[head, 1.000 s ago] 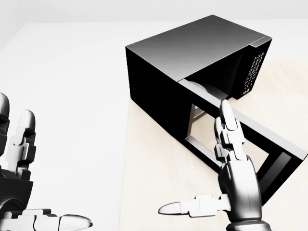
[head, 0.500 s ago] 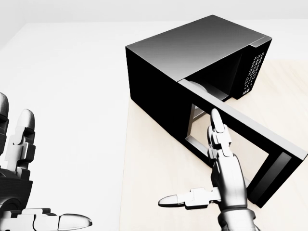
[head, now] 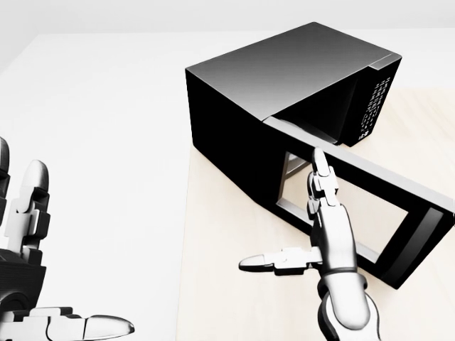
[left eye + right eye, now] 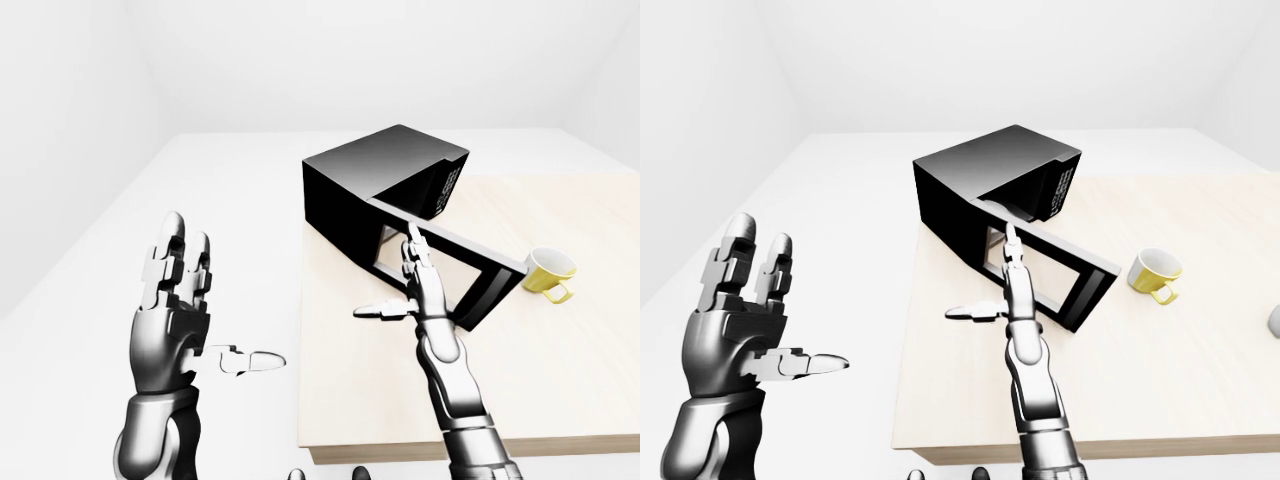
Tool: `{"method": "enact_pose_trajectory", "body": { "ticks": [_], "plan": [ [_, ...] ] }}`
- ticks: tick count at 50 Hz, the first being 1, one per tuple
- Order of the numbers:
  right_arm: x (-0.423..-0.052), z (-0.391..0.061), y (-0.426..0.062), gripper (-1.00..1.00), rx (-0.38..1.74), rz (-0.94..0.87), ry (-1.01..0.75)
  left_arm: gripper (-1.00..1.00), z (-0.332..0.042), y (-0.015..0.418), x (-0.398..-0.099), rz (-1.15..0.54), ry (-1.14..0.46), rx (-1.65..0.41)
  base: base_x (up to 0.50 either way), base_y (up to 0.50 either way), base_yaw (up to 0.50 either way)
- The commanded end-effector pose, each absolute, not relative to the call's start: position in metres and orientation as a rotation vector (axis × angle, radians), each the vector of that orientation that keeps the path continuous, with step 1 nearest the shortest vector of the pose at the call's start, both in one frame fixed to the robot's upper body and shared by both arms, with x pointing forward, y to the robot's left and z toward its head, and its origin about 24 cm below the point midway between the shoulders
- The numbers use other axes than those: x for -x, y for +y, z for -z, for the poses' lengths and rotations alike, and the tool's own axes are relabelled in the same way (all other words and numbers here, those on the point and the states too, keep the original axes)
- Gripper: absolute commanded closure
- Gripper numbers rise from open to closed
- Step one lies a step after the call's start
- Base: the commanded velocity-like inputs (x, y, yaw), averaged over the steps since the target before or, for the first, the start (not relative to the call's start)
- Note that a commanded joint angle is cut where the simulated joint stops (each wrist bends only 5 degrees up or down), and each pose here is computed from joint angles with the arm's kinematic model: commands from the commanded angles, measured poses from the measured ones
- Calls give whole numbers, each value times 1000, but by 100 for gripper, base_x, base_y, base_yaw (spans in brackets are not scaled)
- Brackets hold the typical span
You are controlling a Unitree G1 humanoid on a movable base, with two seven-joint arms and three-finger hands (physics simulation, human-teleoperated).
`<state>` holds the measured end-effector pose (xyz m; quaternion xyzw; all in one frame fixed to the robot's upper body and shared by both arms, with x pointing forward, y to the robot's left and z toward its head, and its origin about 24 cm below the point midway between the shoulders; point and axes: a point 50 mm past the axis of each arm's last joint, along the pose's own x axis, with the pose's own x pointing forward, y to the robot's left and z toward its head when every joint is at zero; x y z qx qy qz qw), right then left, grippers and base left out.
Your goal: Close the microwave.
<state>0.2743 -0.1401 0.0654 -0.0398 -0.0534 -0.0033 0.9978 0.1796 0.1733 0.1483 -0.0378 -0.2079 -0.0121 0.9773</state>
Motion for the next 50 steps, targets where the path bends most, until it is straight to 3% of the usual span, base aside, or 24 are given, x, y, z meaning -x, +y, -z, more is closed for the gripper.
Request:
{"method": "enact_pose_trajectory", "body": {
  "ticks": [1, 18, 50],
  "plan": [
    [-295, -69, -145, -100, 81, 25, -106, -100, -149, 174, -179, 23, -425, 75, 0, 0, 0],
    [-319, -72, -153, -100, 91, 56, -104, -100, -151, 174, -178, 23, -432, 74, 0, 0, 0],
    [-373, -61, -162, -100, 101, 85, 113, -100, -155, 176, -176, 19, -450, 75, 0, 0, 0]
  ]
}}
